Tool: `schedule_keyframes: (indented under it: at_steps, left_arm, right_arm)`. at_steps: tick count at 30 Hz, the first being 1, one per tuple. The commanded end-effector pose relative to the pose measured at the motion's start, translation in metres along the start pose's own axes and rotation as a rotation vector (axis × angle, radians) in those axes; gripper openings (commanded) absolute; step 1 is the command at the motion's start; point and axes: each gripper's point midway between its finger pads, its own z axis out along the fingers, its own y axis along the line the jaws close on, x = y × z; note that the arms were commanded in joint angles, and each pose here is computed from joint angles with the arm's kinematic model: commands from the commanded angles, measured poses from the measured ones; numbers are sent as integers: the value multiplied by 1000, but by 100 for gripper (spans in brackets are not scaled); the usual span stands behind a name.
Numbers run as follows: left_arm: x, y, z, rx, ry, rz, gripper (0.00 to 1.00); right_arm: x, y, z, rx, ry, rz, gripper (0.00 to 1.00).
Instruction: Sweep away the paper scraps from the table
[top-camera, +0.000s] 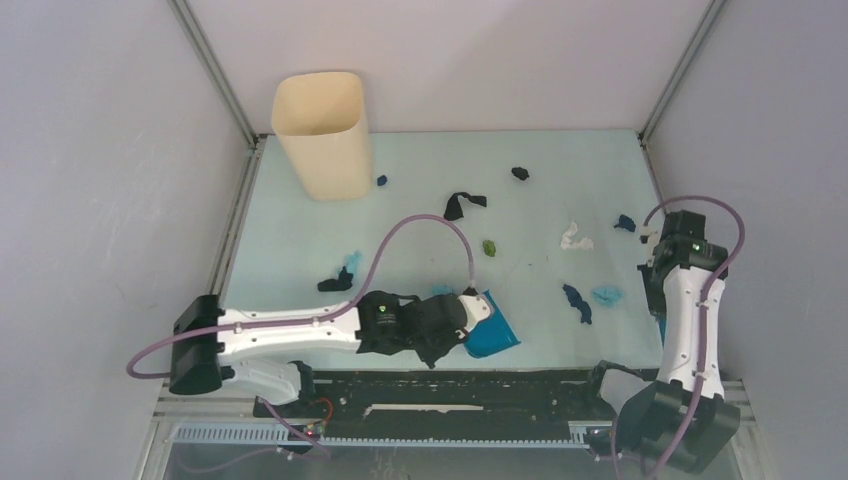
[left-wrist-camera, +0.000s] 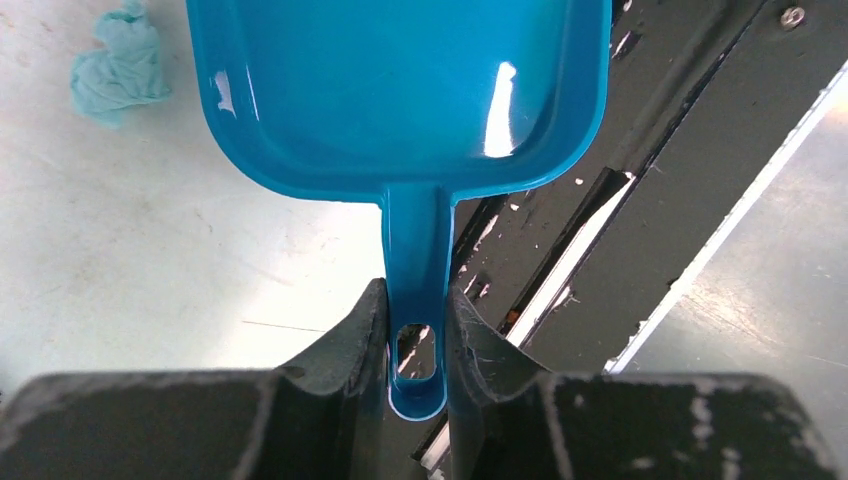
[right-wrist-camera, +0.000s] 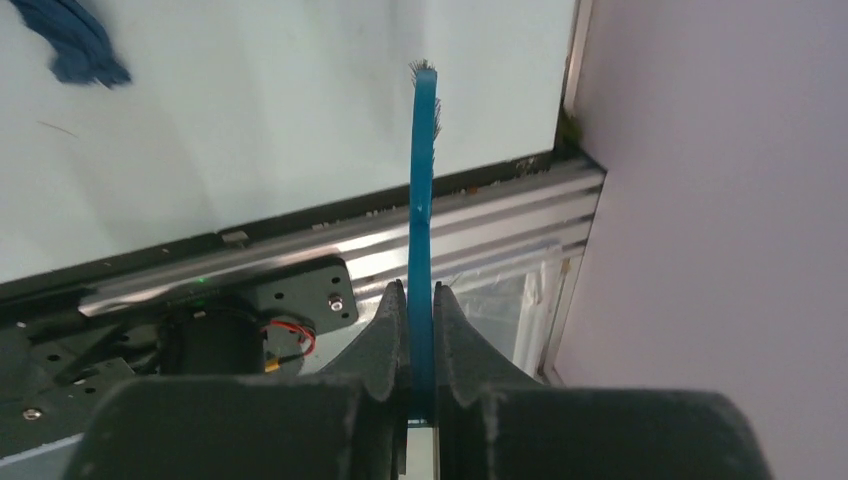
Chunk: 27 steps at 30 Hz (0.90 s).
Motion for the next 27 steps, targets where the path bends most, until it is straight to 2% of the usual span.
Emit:
schedule_keyframes:
  at_steps: [1,5,8,13,18,24,27]
  left_arm:
    - [-10,-2,-20,50,-73,4,0]
    - [-10,-1,-20,45,-80,8,0]
    - [-8,2,-17,30,-68,12,0]
    - [-3,4,-8,23,-32,17,0]
    - [-1,9,0,20,-1,1,0]
    - [0,10,7,40,23,-20,0]
    - [3,10,10,43,42,-17,0]
  right_arm:
    - [12,-2,17,52,35,18,0]
    - [4,26,29,-62,15,18,0]
    - [-9,54,27,-148,-17,-48,0]
    - [-17,106,12,-342,-66,-177,0]
    - [-29,142,-15,-540,-117,-177,0]
    - [-52,156,-43,-602,-192,-244,0]
    - [-69,145,-56,-562,-234,-255,0]
